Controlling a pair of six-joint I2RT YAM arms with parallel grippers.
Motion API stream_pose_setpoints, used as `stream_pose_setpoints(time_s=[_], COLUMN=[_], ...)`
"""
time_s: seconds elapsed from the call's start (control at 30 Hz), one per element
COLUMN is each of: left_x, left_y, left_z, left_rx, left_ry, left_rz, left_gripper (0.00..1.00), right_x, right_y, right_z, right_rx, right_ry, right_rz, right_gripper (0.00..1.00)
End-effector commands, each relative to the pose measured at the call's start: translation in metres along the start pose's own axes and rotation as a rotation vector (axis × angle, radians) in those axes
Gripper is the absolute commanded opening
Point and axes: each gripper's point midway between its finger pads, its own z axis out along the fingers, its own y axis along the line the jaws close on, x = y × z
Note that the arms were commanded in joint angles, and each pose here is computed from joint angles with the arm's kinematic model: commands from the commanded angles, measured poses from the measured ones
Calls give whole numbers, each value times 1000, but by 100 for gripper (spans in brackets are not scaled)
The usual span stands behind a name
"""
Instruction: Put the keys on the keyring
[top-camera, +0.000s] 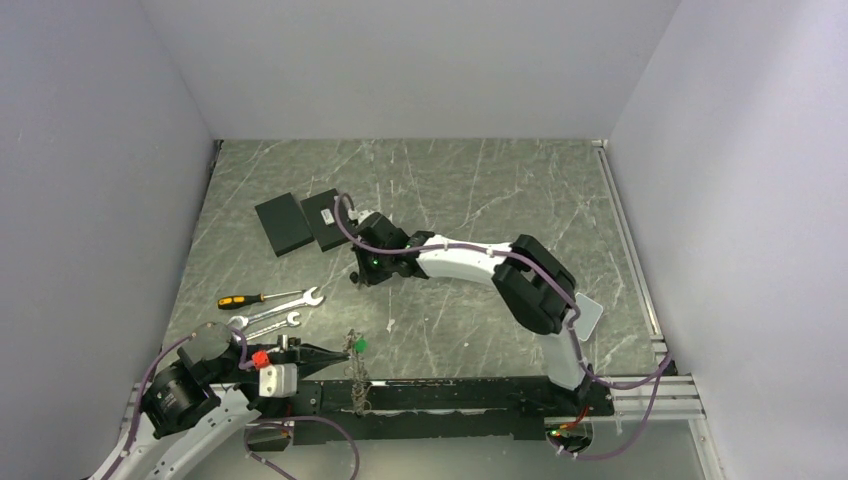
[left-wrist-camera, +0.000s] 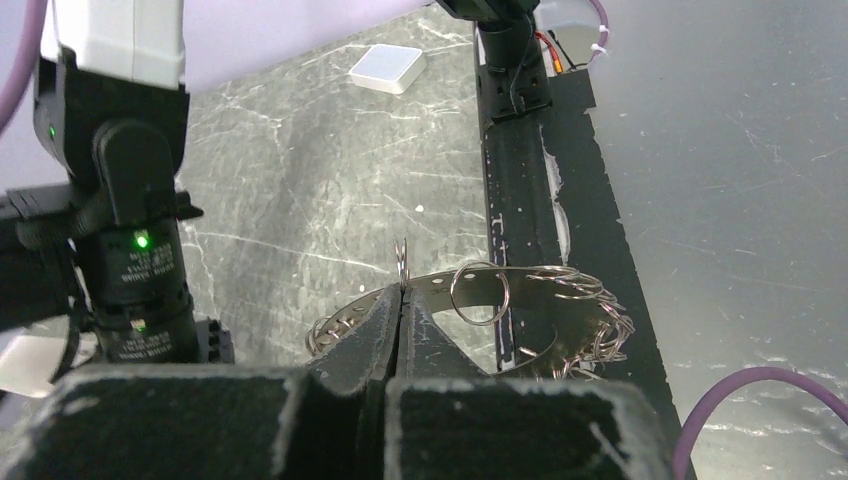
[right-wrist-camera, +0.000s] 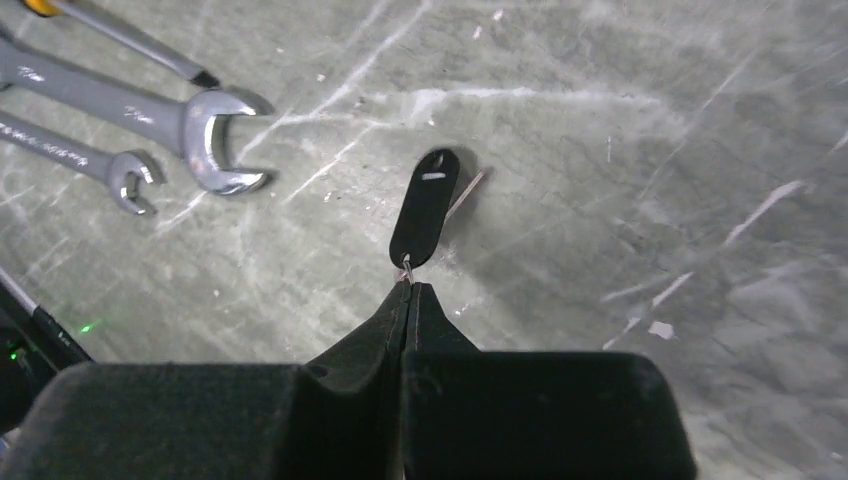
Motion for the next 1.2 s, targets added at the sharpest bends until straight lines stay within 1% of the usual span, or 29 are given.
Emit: stream_pose_setpoints(time_s=[0.0, 0.2, 0.4, 0.5, 0.6, 0.8, 0.93, 1.03, 1.17], left_x=[-13, -16, -25, -28, -30, -30, -31, -31, -37], left_y=[2, 3, 7, 12, 16, 26, 30, 32, 35], left_z=[-1, -1, 0, 5, 13, 33, 50, 60, 71], left_rx=[-5, -6, -17, -9, 17, 42, 81, 130, 170], left_ry=[-45, -54, -85, -88, -80, -119, -160, -168, -211], left_rz=[51, 46, 59, 61, 65, 84, 70, 46, 34], left_gripper=[0, 0, 0, 0, 0, 0, 0, 0, 0], right_x=[-51, -63, -73, -65, -53, -28, -7, 7, 21], right_y=[19, 14, 16, 30, 45, 57, 56, 57, 64], right_z=[-44, -90, -164, -196, -224, -273, -289, -298, -311], right_rx=[-35, 4, -3, -90, -186, -280, -305, -314, -375], right_ry=[-180, -234, -366, -409, -448, -535, -549, -568, -601], right_rz=[-140, -336, -592, -726, -821, -1017, -1136, -1215, -1276], right_gripper=[0, 0, 0, 0, 0, 0, 0, 0, 0])
